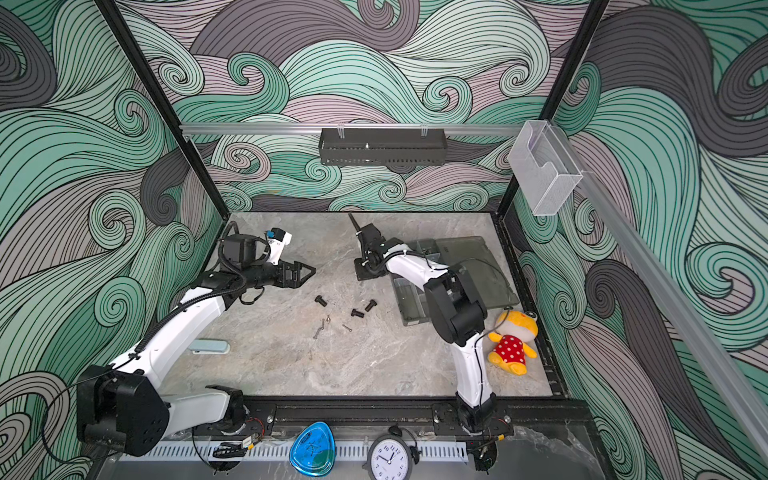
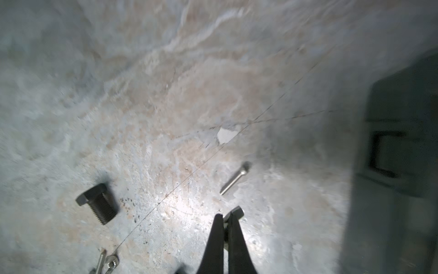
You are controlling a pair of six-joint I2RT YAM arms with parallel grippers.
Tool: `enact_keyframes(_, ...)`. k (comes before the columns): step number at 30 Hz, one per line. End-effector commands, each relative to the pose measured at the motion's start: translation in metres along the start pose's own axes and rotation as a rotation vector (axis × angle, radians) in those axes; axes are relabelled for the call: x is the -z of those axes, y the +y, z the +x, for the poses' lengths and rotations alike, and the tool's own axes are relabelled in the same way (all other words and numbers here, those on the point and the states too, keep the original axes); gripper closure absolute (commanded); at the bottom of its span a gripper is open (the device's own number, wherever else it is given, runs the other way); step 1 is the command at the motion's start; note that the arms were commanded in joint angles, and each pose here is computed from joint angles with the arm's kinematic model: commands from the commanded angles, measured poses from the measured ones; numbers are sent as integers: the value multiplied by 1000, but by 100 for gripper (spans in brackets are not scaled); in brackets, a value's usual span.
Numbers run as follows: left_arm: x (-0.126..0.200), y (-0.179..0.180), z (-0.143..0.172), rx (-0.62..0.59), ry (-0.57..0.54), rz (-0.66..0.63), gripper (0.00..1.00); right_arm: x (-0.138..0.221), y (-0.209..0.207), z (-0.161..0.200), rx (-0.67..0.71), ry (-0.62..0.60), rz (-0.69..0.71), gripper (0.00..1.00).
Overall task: Sort the screws and nuts into containers
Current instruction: Pick up the nut from the center of the table, then place the nut into the container, then pick up the nut from the center of the table.
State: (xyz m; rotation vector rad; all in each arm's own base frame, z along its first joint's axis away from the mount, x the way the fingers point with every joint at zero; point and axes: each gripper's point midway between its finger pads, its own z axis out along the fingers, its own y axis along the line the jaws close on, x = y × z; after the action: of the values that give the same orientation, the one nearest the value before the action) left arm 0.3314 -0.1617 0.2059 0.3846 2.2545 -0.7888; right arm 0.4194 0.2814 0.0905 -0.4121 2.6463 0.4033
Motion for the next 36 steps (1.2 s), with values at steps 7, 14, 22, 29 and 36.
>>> enact_keyframes(7, -16, -73, 19, -170, 73, 240, 1, 61, -131, -1, -266, -82, 187, 100)
enact_keyframes(14, -15, -86, 22, -234, 59, 269, 1, 73, -203, 12, -399, -83, 279, 100)
enact_keyframes(22, -11, -84, 20, -250, 55, 240, 1, 64, -228, 22, -431, -49, 314, 85)
enact_keyframes(29, 4, -82, 11, -303, -4, 178, 1, 78, -197, 9, -349, -104, 268, 73)
enact_keyframes(36, 30, -36, 7, -238, -16, -151, 1, 66, -28, 27, -128, -109, 21, 57)
